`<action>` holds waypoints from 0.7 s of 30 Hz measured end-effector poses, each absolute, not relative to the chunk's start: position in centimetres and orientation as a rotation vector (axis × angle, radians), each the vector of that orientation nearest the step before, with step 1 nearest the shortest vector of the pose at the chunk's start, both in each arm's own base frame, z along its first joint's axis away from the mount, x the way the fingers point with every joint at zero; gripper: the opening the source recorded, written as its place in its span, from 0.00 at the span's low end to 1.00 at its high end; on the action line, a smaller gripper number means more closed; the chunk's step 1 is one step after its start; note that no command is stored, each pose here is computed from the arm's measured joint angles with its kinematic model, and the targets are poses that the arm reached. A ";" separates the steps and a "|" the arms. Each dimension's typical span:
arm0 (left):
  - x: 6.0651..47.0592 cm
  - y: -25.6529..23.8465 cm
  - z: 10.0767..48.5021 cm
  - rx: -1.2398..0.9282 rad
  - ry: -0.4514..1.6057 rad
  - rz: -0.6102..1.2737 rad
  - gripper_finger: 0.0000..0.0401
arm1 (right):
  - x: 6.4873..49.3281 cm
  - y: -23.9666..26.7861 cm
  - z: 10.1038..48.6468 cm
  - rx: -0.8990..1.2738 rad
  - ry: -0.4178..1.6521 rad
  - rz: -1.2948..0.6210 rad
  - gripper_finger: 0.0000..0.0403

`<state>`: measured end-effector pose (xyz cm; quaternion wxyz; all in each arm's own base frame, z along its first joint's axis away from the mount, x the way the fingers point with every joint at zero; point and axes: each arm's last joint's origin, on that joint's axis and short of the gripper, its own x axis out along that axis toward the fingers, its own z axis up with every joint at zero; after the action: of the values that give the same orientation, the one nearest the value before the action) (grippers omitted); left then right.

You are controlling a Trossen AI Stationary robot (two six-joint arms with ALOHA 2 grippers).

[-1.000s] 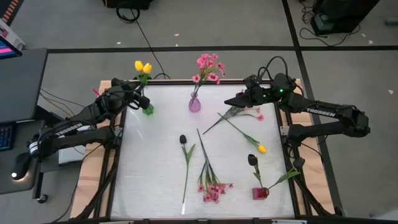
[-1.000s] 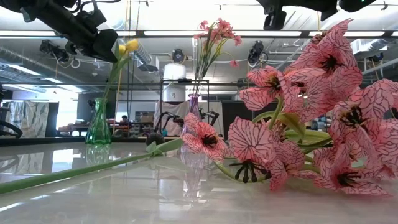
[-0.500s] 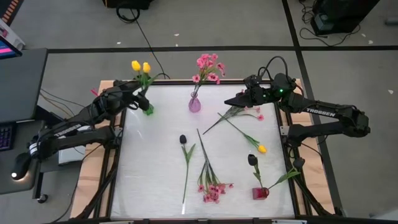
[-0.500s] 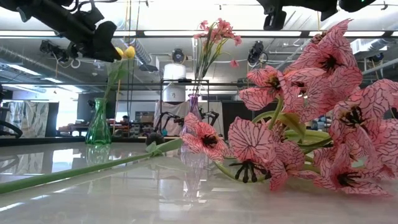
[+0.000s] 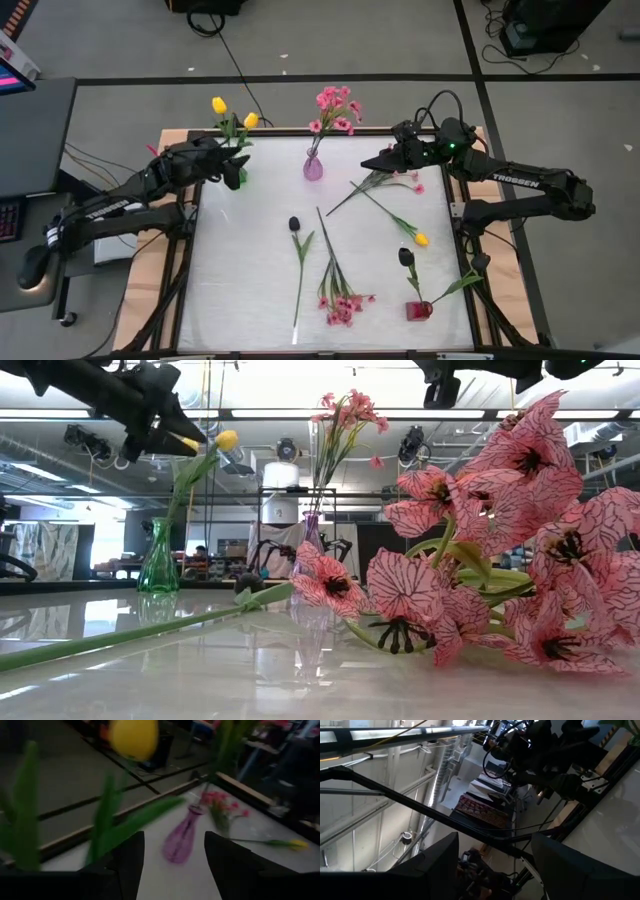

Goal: Sort flowers into vase by color
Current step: Put the black flower into the red vase

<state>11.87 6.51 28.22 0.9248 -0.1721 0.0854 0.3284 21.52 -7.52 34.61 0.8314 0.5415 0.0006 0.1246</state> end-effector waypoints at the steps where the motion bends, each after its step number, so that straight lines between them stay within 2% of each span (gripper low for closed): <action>1: 11.9 6.4 28.2 -0.368 0.173 0.656 0.53 | 21.5 -7.5 34.6 1.148 0.001 0.264 0.64; 14: 13.7 4.1 27.8 -0.546 0.200 0.469 0.53 | 21.5 -7.5 34.6 1.148 0.001 0.264 0.64; 21: 15.3 2.4 26.9 -0.636 0.280 0.380 0.53 | 21.5 -7.5 34.6 1.147 0.006 0.270 0.64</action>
<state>15.31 2.41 26.94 0.9226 -0.3097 0.1362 0.1850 21.52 -7.50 34.60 0.8314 0.5409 0.0027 0.1275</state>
